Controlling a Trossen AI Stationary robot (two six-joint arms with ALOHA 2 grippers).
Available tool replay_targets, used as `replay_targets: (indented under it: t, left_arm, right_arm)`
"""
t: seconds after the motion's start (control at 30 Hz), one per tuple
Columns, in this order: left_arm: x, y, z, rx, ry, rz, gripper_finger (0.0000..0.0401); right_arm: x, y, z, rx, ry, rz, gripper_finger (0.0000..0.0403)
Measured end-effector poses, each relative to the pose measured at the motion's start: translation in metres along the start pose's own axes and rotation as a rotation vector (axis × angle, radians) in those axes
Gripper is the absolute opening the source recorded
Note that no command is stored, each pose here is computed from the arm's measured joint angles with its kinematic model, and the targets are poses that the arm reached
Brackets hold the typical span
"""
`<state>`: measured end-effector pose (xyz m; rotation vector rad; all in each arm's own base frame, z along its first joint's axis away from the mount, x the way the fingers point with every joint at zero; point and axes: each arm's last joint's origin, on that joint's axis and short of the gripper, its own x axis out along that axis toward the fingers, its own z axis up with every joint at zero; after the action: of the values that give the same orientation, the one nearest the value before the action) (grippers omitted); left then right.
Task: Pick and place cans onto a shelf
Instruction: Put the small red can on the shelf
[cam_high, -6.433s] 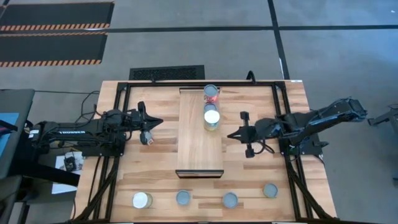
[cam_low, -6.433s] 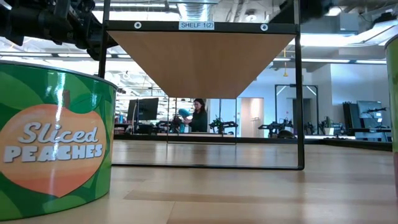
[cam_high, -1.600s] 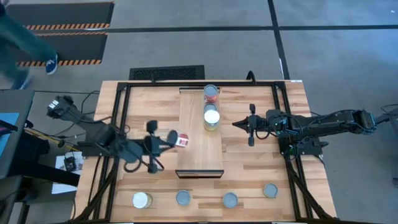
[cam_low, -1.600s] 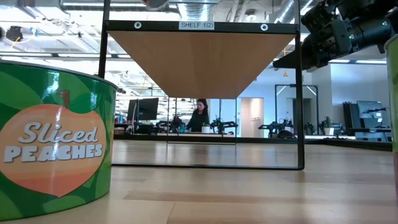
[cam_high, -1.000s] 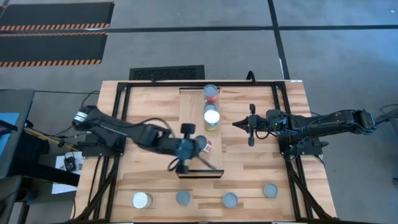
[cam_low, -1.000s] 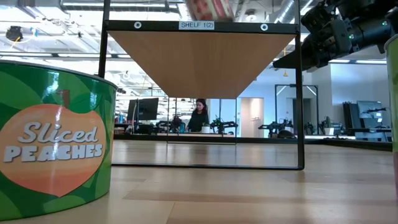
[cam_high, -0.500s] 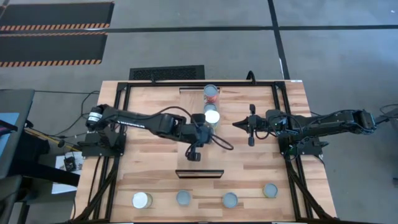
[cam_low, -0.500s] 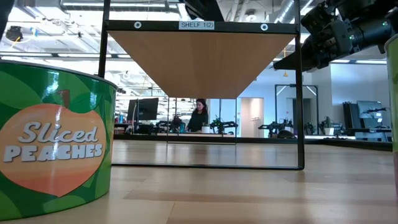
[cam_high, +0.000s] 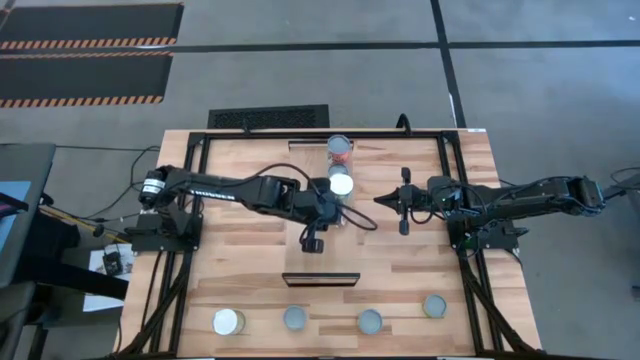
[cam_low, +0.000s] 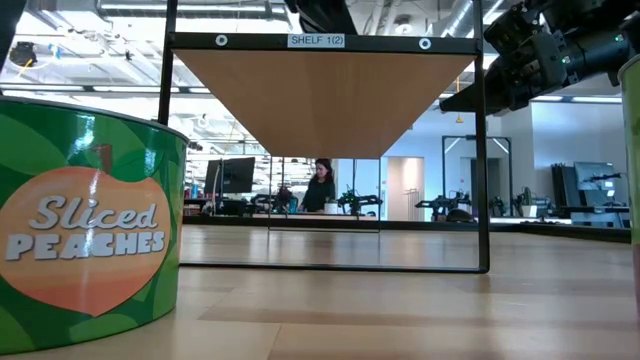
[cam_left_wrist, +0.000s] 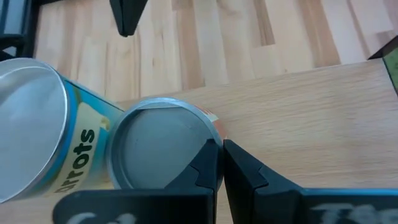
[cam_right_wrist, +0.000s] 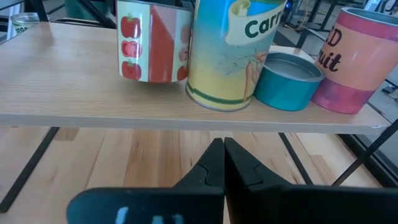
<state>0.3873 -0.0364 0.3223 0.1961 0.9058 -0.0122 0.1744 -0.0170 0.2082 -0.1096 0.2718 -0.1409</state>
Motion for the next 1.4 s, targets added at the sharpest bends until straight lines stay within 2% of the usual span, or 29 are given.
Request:
replay_targets:
  t: [1.07,1.4]
  left_arm:
    - [0.001,0.005,-0.003,0.005,0.023,-0.017,0.0002]
    - [0.002,0.011,-0.002,-0.03,0.012,-0.029,0.0002]
  right_arm:
    - [0.0,0.0,0.0,0.0,0.002,0.0,0.0012]
    - [0.0,0.0,0.0,-0.01,0.002,0.0,0.0012]
